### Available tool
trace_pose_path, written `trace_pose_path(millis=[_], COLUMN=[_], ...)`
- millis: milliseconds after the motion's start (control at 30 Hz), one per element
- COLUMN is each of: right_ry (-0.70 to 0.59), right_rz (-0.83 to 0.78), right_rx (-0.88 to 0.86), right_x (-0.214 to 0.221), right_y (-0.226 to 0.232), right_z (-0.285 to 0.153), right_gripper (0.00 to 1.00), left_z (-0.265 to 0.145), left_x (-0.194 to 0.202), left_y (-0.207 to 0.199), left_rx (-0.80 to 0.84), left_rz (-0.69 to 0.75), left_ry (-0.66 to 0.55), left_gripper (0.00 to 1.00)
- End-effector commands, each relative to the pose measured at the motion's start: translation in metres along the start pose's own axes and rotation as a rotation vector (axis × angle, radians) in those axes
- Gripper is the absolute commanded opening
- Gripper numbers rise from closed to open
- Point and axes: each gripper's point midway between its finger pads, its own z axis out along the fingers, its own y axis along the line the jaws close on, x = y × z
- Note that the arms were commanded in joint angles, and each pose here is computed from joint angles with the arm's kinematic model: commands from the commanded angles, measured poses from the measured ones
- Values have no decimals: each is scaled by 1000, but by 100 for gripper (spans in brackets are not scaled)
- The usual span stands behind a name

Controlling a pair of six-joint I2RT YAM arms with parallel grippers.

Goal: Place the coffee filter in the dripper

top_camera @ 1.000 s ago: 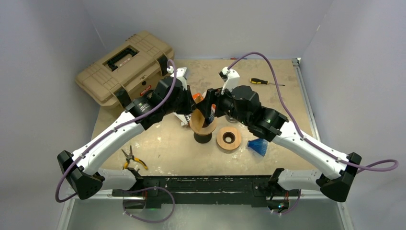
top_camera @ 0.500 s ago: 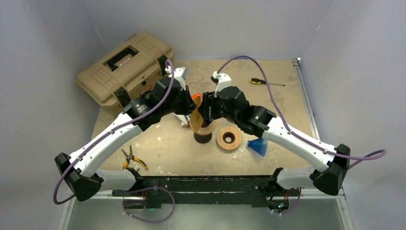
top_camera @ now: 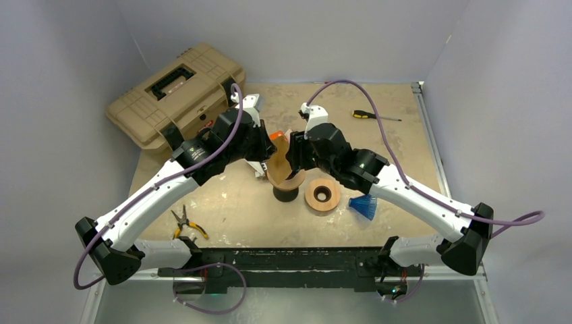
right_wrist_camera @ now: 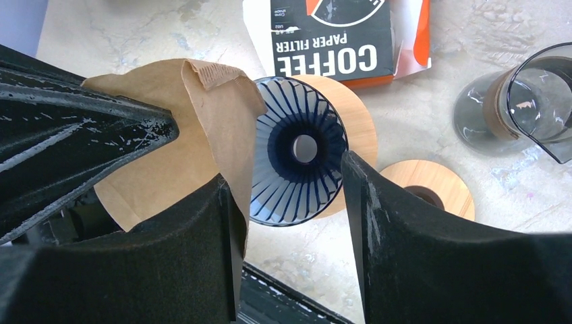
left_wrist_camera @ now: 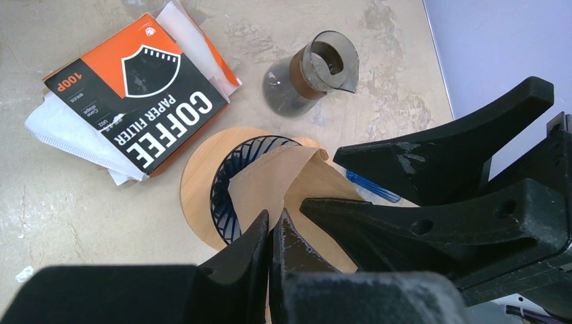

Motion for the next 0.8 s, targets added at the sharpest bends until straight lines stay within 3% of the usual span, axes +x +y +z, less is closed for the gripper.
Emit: trace_pose_path(millis=[0,233,767], right_ry=[-28,-5,-1], right_rz=[-9,-5,72], right_rx=[-10,12,-186], right_x=[-8,-1,-11], right_y=[0,-6,-15], right_z=[-10,-8,-10], right_gripper=[55,56,57], left_z=[-14,-14,-6], left_x=[-21,-20,-15], left_y=[-11,-11,-6], left_rx=[38,34,16], left_rz=[2,2,5], left_ry=[-72,-66,-54], left_gripper=[0,0,0])
